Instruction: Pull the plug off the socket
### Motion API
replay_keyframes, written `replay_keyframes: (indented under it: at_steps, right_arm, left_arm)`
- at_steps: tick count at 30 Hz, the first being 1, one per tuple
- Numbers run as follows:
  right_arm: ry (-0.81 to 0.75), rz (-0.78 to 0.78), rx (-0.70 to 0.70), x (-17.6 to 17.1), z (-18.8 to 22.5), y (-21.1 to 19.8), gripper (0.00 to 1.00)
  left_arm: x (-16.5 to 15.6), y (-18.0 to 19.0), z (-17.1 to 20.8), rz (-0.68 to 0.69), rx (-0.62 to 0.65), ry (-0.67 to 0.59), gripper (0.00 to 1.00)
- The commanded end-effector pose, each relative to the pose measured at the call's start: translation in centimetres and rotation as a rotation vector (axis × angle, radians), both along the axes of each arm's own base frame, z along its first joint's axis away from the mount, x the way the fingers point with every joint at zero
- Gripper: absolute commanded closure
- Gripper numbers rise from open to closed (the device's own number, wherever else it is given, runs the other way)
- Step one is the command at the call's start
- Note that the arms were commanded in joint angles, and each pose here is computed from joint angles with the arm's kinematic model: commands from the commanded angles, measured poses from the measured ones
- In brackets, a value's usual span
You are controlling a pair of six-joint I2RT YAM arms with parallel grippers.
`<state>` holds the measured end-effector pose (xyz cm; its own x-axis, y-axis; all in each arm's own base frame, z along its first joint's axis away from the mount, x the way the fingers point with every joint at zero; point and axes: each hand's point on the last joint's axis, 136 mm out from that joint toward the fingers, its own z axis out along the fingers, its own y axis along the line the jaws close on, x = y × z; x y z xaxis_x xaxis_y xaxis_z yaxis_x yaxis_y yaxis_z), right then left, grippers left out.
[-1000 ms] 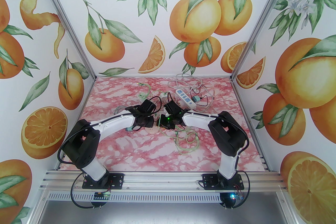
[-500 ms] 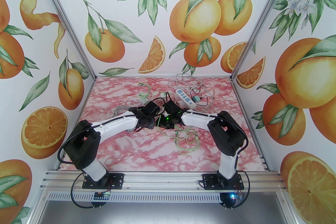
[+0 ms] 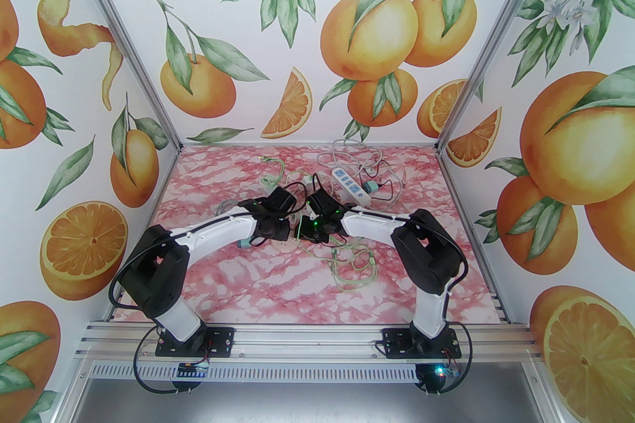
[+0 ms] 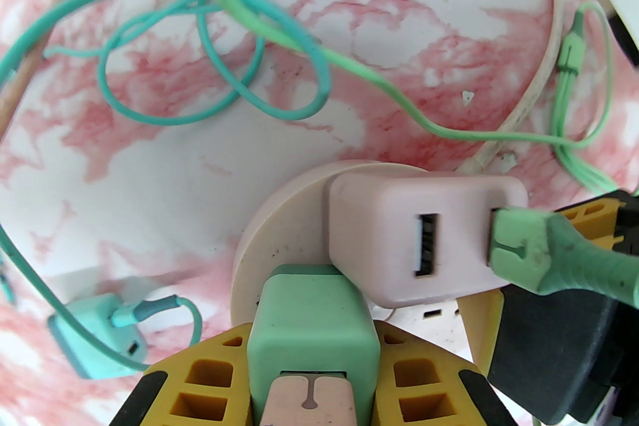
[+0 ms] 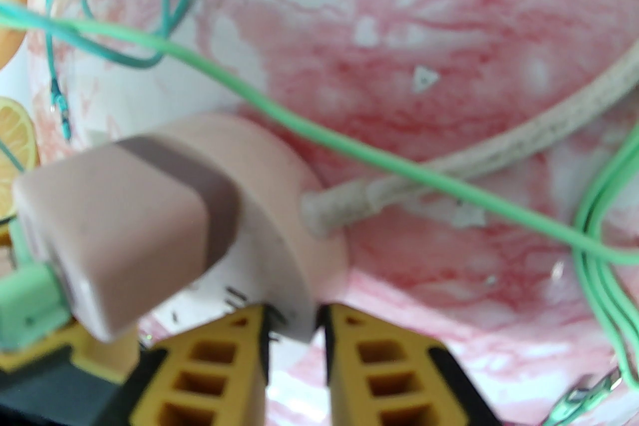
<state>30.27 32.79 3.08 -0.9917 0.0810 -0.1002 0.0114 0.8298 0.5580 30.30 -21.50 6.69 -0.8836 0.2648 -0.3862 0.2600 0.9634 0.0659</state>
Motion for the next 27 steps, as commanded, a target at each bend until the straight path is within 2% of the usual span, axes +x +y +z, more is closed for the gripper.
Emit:
replay_keyframes:
  at_steps: [1,6,10,15,23,27]
  right_arm:
    - [0.200,-0.031,-0.394,-4.9,-8.9,-8.0,0.76]
    - [0.204,-0.022,-0.398,-5.0,-8.9,-7.9,0.76]
    - [0.205,-0.021,-0.400,-5.0,-8.9,-7.9,0.76]
    - [0.202,-0.017,-0.409,-5.1,-8.9,-8.1,0.76]
    - [0.186,-0.027,-0.408,-4.7,-8.6,-8.2,0.77]
    - [0.177,-0.028,-0.403,-4.5,-8.4,-8.0,0.77]
  left_arm:
    - [-0.4,-1.1,0.2,-0.102,0.132,-0.044,0.83]
    - [-1.4,-2.3,-0.6,-0.142,0.184,-0.050,0.83]
    - [-1.2,-2.5,0.2,-0.122,0.151,-0.060,0.83]
    - [0.2,-1.3,3.5,-0.050,0.013,-0.071,0.83]
    - [1.2,1.8,6.5,0.006,-0.056,-0.074,0.80]
    - [1.7,3.5,7.9,0.062,-0.155,-0.077,0.80]
